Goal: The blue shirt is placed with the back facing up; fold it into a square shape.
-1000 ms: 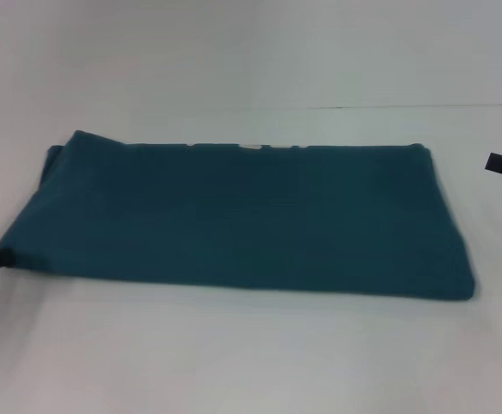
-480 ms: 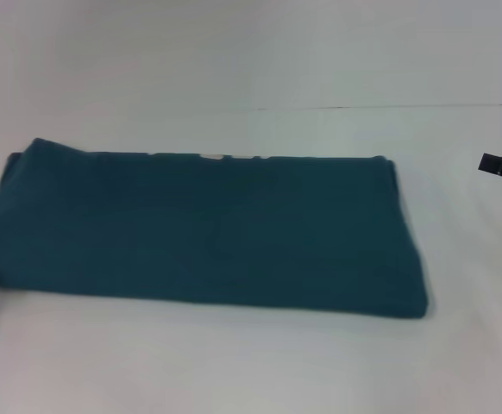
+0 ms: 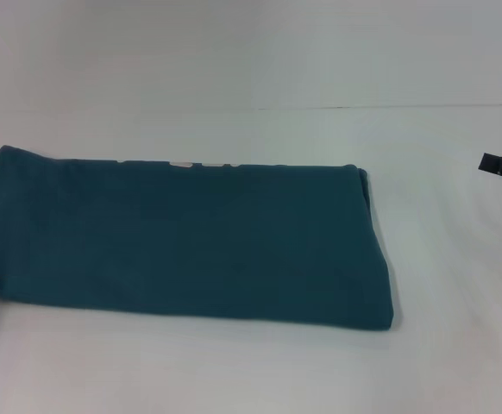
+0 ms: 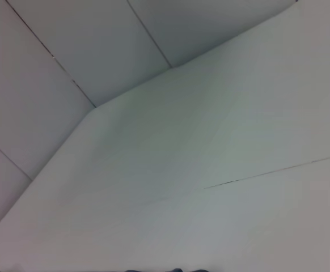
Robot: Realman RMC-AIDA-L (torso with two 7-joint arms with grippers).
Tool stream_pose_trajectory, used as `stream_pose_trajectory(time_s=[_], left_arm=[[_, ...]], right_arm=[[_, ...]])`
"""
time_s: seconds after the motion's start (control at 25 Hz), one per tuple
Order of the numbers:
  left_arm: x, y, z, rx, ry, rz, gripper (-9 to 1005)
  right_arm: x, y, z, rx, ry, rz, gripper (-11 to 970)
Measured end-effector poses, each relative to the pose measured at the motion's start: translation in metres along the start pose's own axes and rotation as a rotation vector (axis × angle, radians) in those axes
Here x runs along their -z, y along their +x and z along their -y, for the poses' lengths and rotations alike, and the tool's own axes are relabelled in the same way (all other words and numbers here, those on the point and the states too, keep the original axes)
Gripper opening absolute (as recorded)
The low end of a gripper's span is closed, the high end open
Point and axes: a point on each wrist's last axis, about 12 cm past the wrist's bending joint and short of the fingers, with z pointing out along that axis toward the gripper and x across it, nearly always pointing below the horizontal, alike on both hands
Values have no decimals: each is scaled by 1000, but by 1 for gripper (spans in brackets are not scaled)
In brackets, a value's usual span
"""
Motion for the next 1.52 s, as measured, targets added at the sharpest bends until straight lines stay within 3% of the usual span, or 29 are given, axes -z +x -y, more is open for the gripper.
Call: stream_pose_trajectory(time_s=[0.2,0.28,0.44,0.56,0.76,0.84,0.88,0.92,1.0,1.12,1.24,1.52], left_arm=[[-13,-11,39,-67,246,22,18],[-27,-16,76,-123,446,18,18],[-55,-16,130,-188,662,-19,18],[-88,-8,180,-212,842,-74,19],[-136,29,235,-175,997,-154,19],[-149,48,250,-160,1019,-163,19],[-149,48,250,-160,1019,-163,19],[-165,82,267,-131,1006,-134,19],[-169,93,269,-115,984,-115,19],[-174,133,278,-61,870,-44,18],[-169,164,288,-86,805,3,49],[-146,186,304,-211,988,5,326]], right_arm=[[1,1,1,4,4,1,790],[2,2,2,7,7,3,790],[4,4,3,16,11,1,790],[7,5,5,23,13,-6,790],[16,4,8,32,18,-12,790],[22,4,11,44,17,-20,791],[22,4,11,44,17,-20,791],[23,4,11,48,15,-22,791],[26,4,12,58,15,-24,791],[27,4,13,69,19,-26,791],[28,5,14,81,21,-27,791],[30,9,15,70,24,-34,790]])
